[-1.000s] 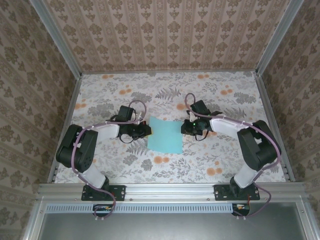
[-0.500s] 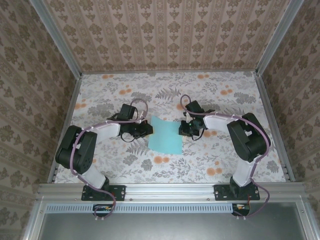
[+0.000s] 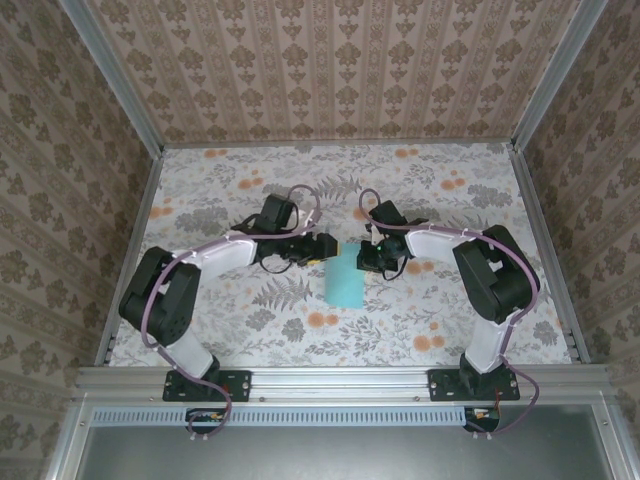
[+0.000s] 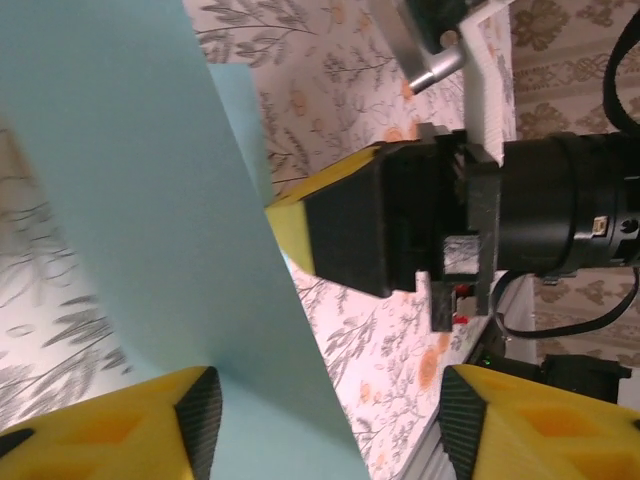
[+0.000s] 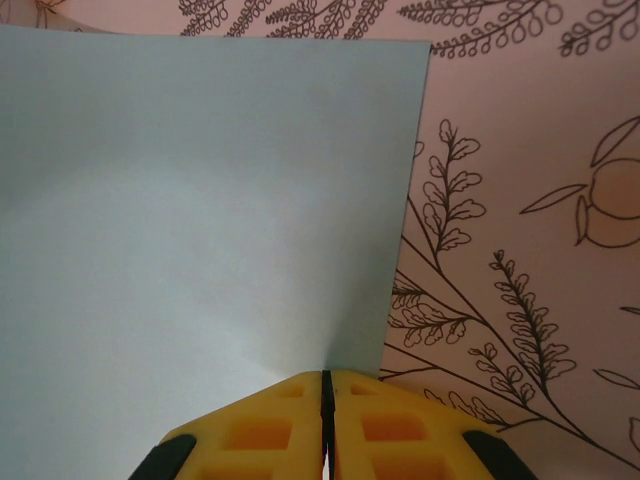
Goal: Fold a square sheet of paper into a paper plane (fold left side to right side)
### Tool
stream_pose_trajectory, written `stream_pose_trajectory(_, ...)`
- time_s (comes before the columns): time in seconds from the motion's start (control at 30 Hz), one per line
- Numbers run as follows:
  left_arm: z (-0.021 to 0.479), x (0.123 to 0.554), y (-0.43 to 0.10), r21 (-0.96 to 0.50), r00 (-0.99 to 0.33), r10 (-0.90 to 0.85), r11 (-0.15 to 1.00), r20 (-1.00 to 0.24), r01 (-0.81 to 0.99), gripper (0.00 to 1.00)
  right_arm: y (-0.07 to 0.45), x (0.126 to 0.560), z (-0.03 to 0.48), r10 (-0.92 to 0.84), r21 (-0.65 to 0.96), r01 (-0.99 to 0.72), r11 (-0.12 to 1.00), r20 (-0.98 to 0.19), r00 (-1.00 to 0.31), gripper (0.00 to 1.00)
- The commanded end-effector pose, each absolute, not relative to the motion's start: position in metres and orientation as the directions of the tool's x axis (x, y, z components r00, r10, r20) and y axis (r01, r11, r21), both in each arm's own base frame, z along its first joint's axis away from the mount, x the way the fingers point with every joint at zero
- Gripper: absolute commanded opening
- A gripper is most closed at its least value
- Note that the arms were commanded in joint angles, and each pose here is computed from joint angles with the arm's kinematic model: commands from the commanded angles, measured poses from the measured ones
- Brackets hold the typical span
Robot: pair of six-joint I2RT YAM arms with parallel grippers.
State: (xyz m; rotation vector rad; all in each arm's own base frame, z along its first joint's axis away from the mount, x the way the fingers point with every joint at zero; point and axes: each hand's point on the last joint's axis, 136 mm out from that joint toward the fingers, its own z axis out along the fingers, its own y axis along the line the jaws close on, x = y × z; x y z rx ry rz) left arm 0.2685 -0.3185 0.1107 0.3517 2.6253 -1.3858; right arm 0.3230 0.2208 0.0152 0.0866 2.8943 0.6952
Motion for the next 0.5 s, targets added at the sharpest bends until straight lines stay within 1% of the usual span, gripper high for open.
stream_pose_trajectory(0.0,0.107,0.265,-0.333,-0.810,-0.960,0.167,0.515,-0.224,0.279,0.66,0.213,0.313,0.013,0.099,0.421,0.032,0.907,-0.139,-0.985,0.11)
stream_pose_trajectory(0.1,0.102,0.264,-0.339,-0.817,-0.962,0.172,0.510,-0.212,0.270,0.67,0.213,0.318,0.028,0.113,0.452,0.023,0.892,-0.174,-0.978,0.12)
stream_pose_trajectory(0.23,0.095,0.265,-0.342,-0.815,-0.965,0.172,0.518,-0.196,0.258,0.62,0.209,0.321,0.051,0.152,0.498,0.022,0.867,-0.222,-0.963,0.14)
stream_pose_trajectory(0.3,0.093,0.265,-0.342,-0.812,-0.967,0.168,0.525,-0.194,0.254,0.57,0.210,0.322,0.064,0.170,0.541,0.012,0.841,-0.243,-0.955,0.15)
stream_pose_trajectory(0.43,0.087,0.265,-0.339,-0.800,-0.969,0.166,0.548,-0.184,0.246,0.44,0.226,0.321,0.085,0.196,0.661,-0.018,0.750,-0.248,-0.949,0.25)
stream_pose_trajectory(0.47,0.086,0.265,-0.338,-0.797,-0.969,0.165,0.551,-0.185,0.246,0.40,0.234,0.320,0.089,0.202,0.701,-0.025,0.713,-0.240,-0.950,0.29)
